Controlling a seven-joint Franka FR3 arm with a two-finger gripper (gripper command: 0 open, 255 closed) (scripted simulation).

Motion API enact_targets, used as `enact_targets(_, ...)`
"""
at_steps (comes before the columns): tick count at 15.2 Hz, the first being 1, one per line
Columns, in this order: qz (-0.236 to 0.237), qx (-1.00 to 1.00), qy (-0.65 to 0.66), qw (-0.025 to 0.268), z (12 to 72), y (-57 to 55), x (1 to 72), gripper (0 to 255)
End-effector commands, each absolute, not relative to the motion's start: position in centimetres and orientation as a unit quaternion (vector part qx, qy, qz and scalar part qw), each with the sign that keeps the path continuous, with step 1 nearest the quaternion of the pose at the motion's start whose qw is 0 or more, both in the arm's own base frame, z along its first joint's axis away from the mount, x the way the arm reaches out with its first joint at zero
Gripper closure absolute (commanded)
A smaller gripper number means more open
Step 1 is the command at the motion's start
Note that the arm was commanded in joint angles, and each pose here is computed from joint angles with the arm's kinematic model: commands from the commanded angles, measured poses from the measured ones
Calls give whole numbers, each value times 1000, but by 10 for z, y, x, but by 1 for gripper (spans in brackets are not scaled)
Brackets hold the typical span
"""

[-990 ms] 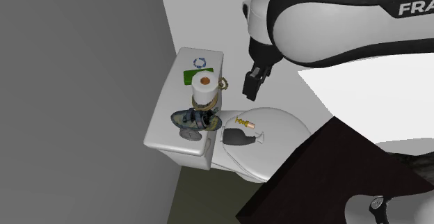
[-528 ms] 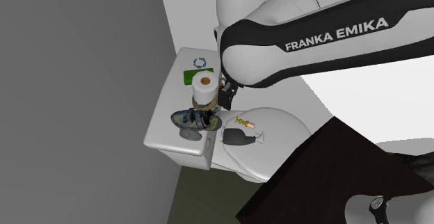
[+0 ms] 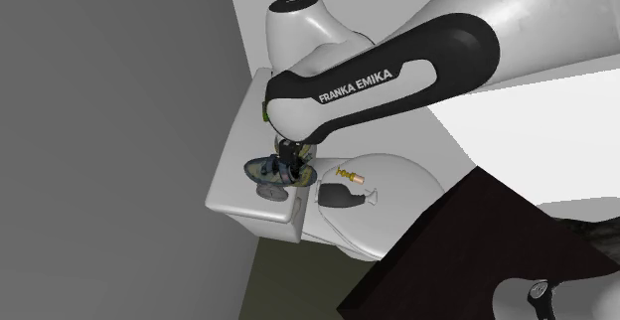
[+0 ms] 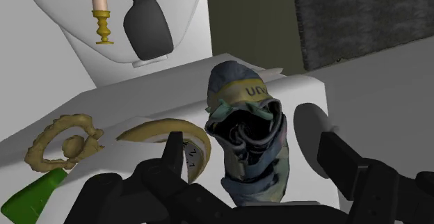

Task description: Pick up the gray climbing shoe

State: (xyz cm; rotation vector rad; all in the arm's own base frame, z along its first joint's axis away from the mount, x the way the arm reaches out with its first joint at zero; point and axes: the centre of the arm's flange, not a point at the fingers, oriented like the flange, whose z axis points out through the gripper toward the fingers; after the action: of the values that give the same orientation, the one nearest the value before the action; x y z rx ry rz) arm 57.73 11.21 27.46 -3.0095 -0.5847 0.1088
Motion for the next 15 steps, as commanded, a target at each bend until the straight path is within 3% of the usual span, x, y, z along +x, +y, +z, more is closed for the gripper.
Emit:
enact_targets(1, 35, -980, -192, 38, 263, 114, 580, 0)
enact_targets(9, 35, -980, -192, 38, 233, 114, 580, 0)
enact_targets(10, 35, -980, -192, 38, 234, 114, 579, 255)
enact_targets(15, 35, -980, -192, 38, 234, 114, 580, 255)
